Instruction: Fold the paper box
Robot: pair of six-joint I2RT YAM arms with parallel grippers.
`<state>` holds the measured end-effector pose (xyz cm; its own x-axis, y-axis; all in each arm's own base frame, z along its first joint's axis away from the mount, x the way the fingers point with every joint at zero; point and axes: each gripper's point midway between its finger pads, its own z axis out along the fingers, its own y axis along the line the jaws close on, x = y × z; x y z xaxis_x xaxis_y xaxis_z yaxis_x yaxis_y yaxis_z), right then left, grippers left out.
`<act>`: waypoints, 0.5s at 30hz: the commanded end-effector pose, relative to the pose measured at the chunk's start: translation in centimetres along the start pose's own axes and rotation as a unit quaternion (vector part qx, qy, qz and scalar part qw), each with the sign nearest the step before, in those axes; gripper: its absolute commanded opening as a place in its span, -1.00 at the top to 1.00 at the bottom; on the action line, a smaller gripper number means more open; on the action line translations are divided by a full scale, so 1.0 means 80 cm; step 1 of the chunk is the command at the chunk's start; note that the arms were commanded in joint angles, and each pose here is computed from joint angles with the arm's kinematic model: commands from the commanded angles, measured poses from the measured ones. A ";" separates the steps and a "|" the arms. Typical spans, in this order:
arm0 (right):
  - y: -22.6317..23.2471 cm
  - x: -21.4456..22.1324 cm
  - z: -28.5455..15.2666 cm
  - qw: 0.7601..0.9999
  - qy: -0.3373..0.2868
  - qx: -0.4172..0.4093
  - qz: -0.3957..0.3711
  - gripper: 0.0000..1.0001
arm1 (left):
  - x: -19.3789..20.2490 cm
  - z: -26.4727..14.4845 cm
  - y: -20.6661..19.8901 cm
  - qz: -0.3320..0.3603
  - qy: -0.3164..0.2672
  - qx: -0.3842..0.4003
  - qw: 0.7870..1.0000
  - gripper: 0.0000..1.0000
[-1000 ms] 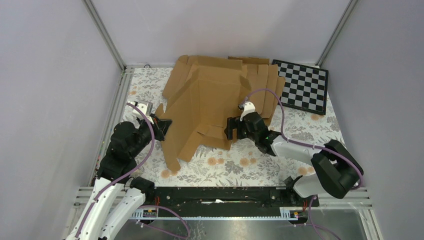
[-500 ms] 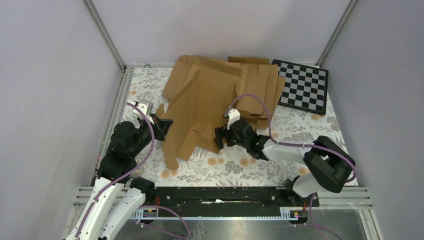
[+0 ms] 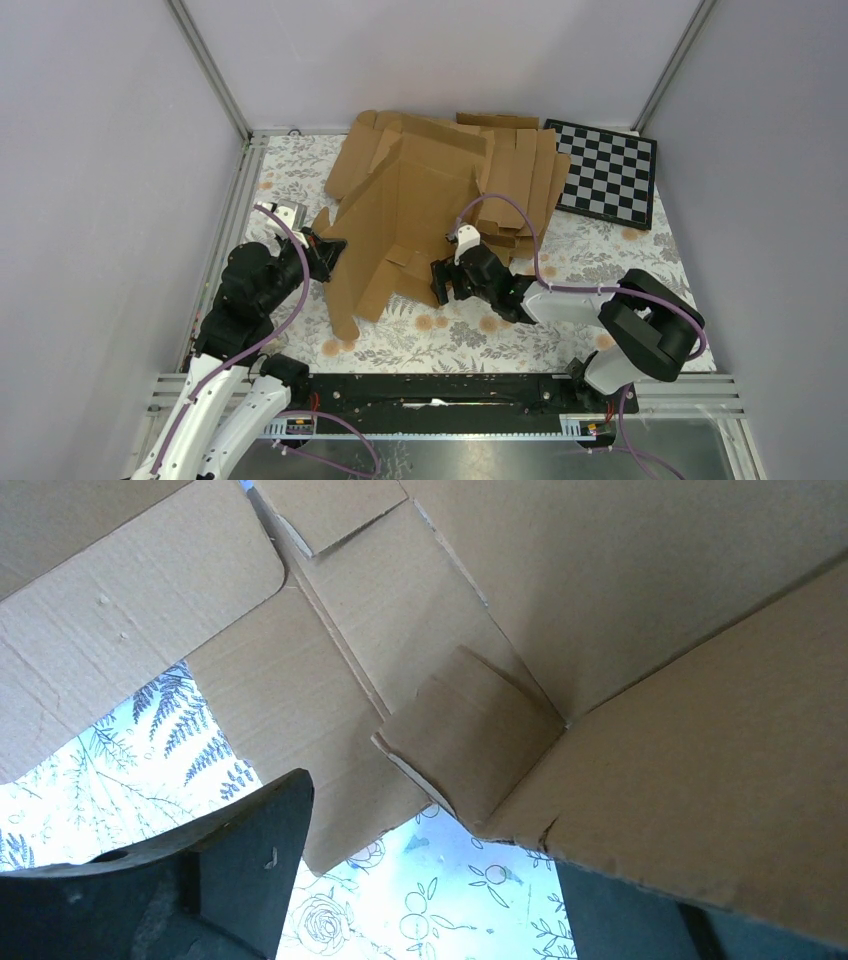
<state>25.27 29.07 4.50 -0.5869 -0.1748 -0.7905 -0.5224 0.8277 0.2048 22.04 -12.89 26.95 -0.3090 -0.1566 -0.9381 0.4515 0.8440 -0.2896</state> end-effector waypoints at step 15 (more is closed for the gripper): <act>-0.004 -0.022 -0.035 0.988 -0.071 -0.004 -0.137 -0.85 | -0.011 -0.004 -0.014 -0.008 -0.013 0.025 1.000 1.00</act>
<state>23.59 27.79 5.15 -0.4978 -0.2618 -0.8268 -0.6019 0.7907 0.1121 21.87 -12.93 26.98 -0.3111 -0.1594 -0.9369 0.4542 0.8410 -0.2939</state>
